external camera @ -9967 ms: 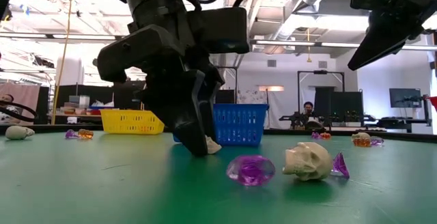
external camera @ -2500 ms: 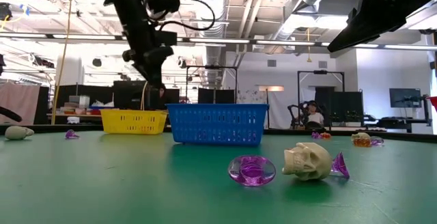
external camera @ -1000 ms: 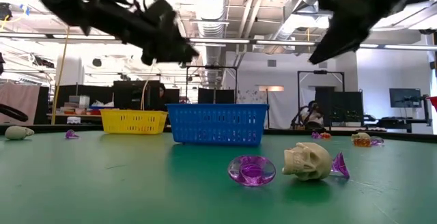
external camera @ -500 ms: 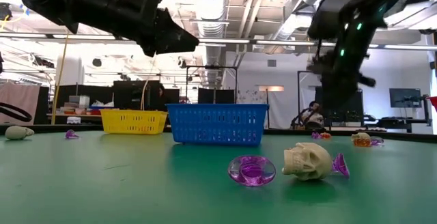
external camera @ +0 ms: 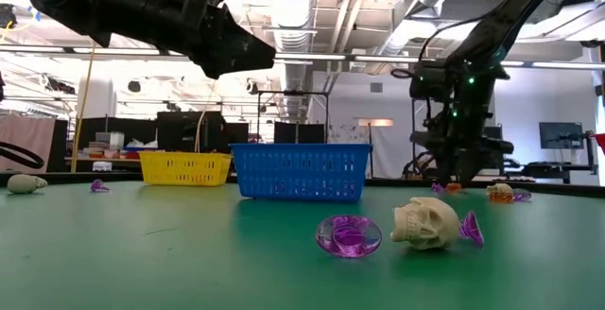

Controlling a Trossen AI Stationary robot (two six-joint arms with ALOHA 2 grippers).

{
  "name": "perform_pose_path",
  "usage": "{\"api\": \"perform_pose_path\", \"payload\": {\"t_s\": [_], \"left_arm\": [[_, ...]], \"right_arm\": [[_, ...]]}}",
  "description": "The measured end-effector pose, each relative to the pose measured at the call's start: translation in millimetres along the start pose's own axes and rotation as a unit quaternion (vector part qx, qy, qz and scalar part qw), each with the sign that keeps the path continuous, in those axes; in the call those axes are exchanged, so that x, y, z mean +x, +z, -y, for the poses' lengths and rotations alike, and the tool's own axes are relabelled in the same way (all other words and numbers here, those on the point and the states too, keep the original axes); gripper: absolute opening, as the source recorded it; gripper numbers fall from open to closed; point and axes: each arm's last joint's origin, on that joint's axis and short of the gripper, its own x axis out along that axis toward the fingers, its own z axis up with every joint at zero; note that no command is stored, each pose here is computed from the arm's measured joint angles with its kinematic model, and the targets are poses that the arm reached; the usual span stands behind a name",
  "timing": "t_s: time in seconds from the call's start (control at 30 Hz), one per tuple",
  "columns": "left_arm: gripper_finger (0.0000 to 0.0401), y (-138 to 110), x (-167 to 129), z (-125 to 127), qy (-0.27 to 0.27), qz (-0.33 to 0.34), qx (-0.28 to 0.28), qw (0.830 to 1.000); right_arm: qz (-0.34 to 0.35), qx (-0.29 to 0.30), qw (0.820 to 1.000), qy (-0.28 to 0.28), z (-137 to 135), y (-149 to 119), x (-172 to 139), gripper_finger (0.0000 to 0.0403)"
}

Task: Sort Halloween decoration
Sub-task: Put the pumpkin toy into the yellow bin

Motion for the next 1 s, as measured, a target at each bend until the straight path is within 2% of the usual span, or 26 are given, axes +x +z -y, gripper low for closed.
{"api": "perform_pose_path", "payload": {"t_s": [0.2,0.37,0.57,0.7,0.83,1.0], "left_arm": [[0.0194,-0.1,0.0,0.0,0.000,0.000,0.004,1.000],[0.0194,-0.1,0.0,0.0,0.000,-0.001,0.004,1.000],[0.0194,-0.1,0.0,0.0,0.000,-0.001,0.006,1.000],[0.0194,-0.1,0.0,0.0,0.000,0.000,0.008,1.000],[0.0194,-0.2,0.0,0.0,0.000,-0.001,0.008,1.000],[0.0194,-0.3,0.0,0.0,0.000,-0.001,0.008,1.000]], "right_arm": [[0.006,0.004,1.000,-0.028,-0.8,1.4,13.6,0.0199],[0.012,0.002,0.999,-0.040,-1.8,2.0,21.4,0.0170],[0.016,-0.011,0.999,-0.039,-6.8,-1.9,17.9,0.0127],[0.032,-0.020,0.999,-0.034,-10.9,-3.6,9.4,0.0126],[0.044,-0.026,0.999,-0.014,-15.1,-5.1,-2.7,0.0139],[0.092,-0.044,0.994,0.046,-35.3,-2.6,-30.0,0.0136]]}}
